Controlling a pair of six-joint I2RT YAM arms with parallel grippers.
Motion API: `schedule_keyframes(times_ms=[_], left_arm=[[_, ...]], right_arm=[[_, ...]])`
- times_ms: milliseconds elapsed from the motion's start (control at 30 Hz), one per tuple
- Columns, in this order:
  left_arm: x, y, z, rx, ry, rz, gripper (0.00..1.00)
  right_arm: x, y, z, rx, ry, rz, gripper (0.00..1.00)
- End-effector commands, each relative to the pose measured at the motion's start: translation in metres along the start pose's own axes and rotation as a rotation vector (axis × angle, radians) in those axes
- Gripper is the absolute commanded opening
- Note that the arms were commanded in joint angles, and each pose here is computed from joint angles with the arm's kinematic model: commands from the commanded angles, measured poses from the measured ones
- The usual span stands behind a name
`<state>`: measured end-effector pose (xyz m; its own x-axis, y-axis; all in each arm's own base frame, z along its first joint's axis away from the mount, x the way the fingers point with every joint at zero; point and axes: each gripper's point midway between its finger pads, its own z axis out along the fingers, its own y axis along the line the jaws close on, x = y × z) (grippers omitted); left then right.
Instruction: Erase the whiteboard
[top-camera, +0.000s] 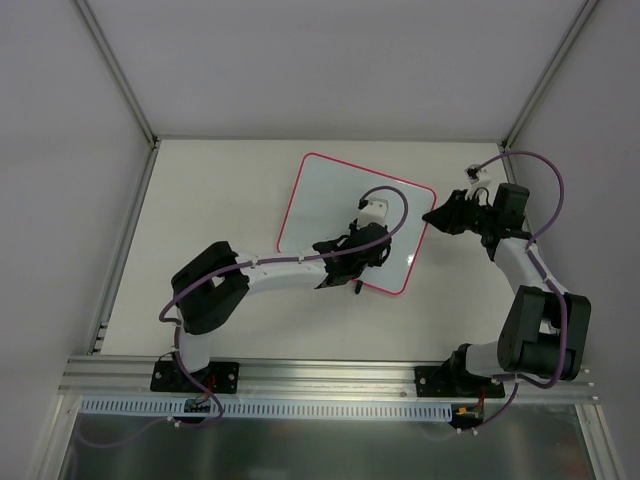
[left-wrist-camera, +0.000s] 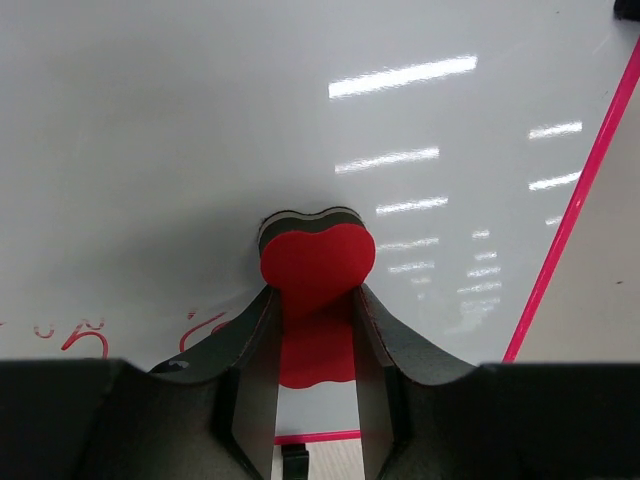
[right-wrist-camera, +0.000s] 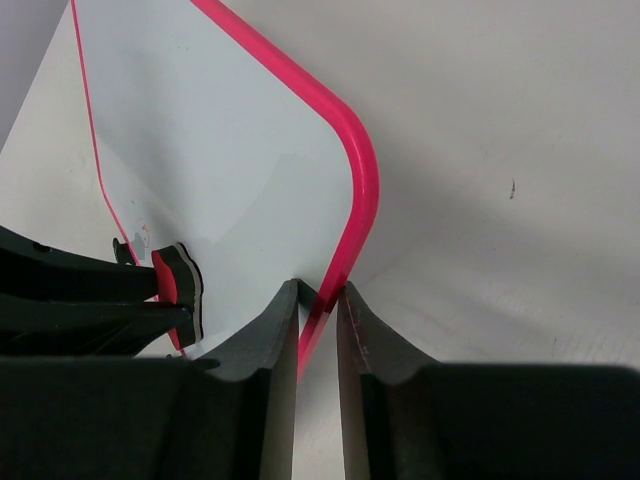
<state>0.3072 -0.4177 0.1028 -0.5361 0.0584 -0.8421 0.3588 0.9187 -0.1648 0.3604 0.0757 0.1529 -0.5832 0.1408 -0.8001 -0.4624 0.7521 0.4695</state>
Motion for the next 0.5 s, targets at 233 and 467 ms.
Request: schedule_keyframes(times_ms=[233,467], left_arm=[[0.05,0.129,-0.004,-0.283,0.122,-0.116,0.0],[0.053,0.202,-0.022,-0.429,0.114,-0.17,0.0]], right_arm=[[0.002,0.018,0.003,-0.076,0.004,-0.064,0.0],[0.001,0.018,0.004,-0.077,0.003,-0.064,0.0]])
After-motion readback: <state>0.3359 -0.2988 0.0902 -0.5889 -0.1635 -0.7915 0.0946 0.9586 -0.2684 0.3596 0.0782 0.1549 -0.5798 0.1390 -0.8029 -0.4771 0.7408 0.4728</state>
